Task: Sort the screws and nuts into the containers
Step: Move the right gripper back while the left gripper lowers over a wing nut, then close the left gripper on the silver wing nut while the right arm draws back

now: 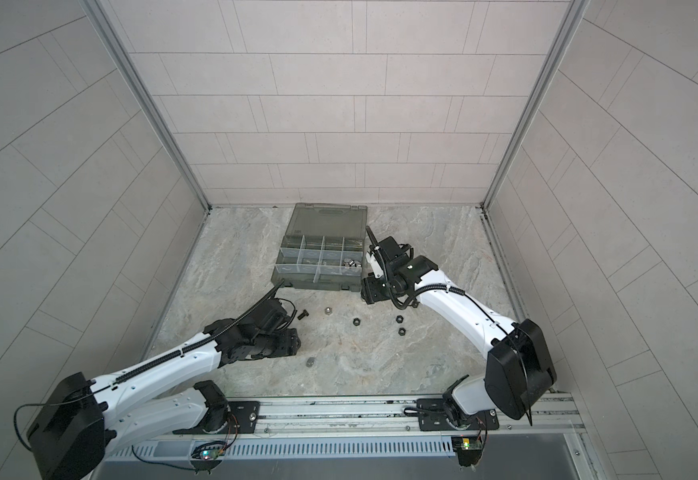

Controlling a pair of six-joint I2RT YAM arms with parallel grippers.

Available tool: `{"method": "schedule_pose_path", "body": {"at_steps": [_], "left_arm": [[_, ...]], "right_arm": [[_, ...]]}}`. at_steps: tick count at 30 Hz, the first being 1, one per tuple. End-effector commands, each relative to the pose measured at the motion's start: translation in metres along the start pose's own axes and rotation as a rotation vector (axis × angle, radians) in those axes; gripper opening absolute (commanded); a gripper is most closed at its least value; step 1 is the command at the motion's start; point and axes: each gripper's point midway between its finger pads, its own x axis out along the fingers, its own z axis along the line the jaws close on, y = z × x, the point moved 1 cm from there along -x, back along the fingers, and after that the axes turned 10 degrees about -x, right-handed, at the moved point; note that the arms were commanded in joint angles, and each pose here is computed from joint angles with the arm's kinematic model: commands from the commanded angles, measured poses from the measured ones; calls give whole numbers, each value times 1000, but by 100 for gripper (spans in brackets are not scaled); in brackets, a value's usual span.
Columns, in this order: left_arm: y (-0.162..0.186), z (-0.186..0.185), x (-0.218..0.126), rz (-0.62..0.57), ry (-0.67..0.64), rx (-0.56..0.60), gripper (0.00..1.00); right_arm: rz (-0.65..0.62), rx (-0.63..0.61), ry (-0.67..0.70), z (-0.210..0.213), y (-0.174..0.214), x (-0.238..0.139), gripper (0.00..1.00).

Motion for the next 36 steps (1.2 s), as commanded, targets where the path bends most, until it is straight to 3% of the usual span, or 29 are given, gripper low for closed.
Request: {"method": "schedule_pose_path", "body": {"at_steps": [1,30,36], "left_arm": [[0,0,5,-5,-2,8,76],[-7,-9,26,23,-37,81,76],[-6,-10,30,38,-39,85,72]], "right_arm": [[-3,4,25,-4,4,-1,66],[25,18,48,-20,7,4,65],[32,20,51,-22,9,5,65]]}}
